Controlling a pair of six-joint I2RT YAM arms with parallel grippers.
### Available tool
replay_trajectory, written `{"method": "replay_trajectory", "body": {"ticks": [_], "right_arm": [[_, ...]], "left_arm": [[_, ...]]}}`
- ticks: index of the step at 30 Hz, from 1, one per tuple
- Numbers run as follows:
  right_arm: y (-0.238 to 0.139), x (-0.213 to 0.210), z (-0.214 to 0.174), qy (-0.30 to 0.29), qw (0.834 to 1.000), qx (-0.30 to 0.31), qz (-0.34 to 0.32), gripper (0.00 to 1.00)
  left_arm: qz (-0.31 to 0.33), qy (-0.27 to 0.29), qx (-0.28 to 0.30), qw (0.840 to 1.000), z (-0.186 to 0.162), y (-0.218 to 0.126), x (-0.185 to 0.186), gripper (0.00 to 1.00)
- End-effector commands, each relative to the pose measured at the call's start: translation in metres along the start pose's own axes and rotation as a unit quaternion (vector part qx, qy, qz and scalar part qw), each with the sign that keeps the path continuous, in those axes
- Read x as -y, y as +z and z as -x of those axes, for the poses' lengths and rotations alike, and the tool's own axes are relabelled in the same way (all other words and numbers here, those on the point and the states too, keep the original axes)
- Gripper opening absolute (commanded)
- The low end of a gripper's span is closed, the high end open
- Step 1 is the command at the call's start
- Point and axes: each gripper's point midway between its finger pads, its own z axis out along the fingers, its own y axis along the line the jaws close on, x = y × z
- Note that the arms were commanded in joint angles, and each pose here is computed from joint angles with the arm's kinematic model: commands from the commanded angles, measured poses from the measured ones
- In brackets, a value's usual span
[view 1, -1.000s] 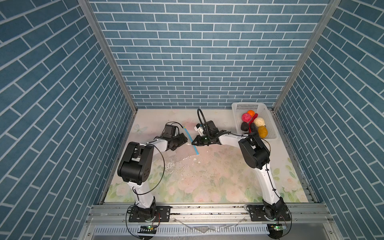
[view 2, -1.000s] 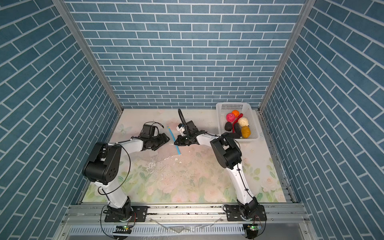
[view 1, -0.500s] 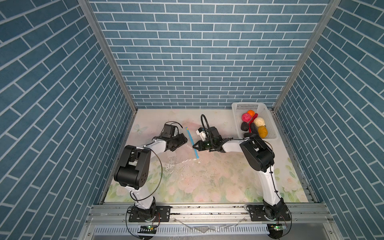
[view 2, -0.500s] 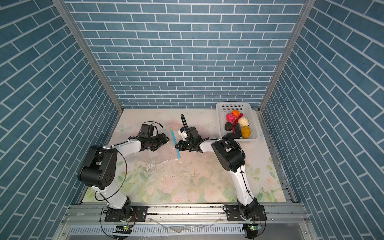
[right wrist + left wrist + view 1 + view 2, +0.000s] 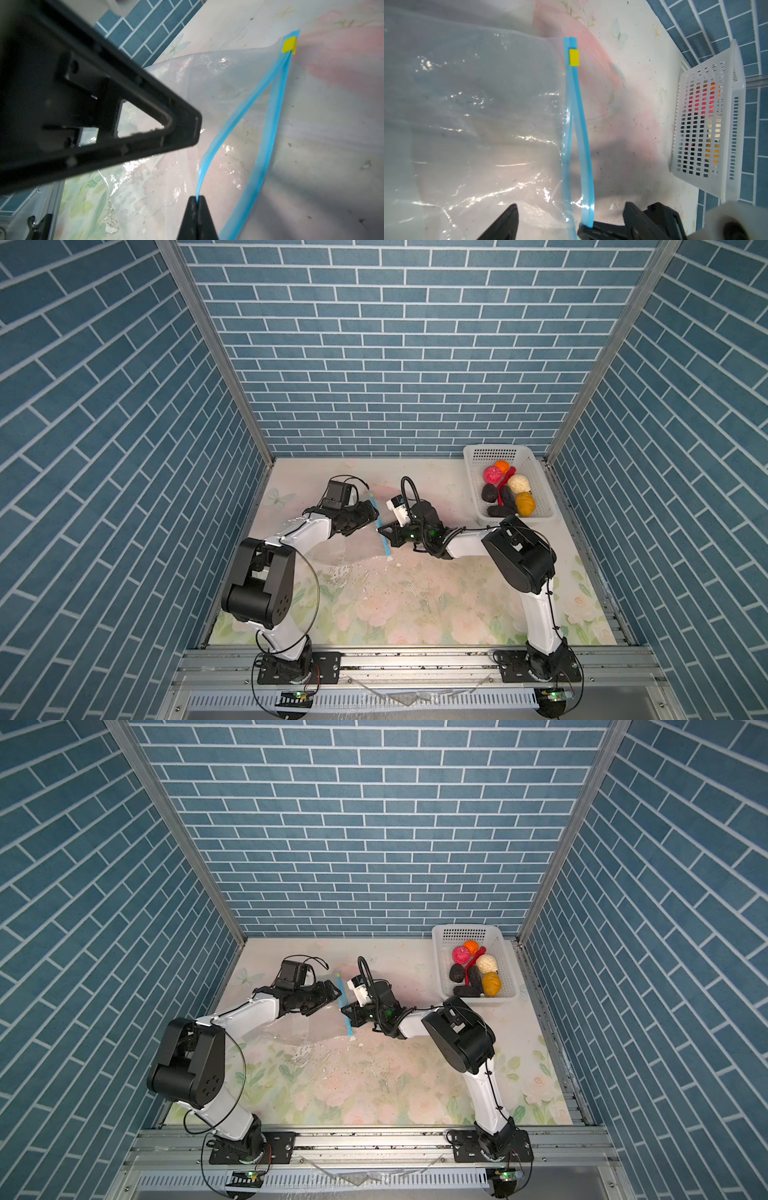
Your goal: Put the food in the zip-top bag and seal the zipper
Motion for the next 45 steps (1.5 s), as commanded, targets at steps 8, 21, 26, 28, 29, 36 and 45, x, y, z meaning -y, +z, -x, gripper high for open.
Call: {"method": "replay_trajectory", "body": {"ticks": [8, 21, 26, 28, 29, 36, 45], "right_arm": [[-0.007, -0.030, 0.020, -0.151, 0.981, 0.118, 0.012, 0.00], [-0.001, -0.036, 0.005, -0.259, 0.960, 0.102, -0.001, 0.00], [-0.008, -0.053, 0.001, -0.293, 0.947, 0.125, 0.044, 0.00], [-0.008, -0.053, 0.000, -0.295, 0.946, 0.126, 0.046, 0.00], [-0.007, -0.054, -0.001, -0.296, 0.946, 0.124, 0.047, 0.00], [-0.006, -0.051, -0.005, -0.294, 0.947, 0.118, 0.047, 0.00], [-0.004, -0.049, -0.007, -0.291, 0.949, 0.115, 0.044, 0.00]], "left_arm": [[0.003, 0.032, -0.017, 0.999, -0.002, -0.012, 0.010, 0.82], [0.045, 0.082, -0.030, 0.995, -0.004, -0.022, 0.010, 0.81], [0.093, 0.136, -0.023, 0.986, -0.011, -0.023, 0.008, 0.80], [0.102, 0.144, -0.021, 0.984, -0.014, -0.020, 0.006, 0.78], [0.107, 0.146, -0.020, 0.983, -0.015, -0.019, 0.005, 0.75], [0.132, 0.167, -0.019, 0.977, -0.017, -0.014, 0.003, 0.59], [0.150, 0.171, -0.018, 0.974, -0.017, -0.015, -0.001, 0.38]]}}
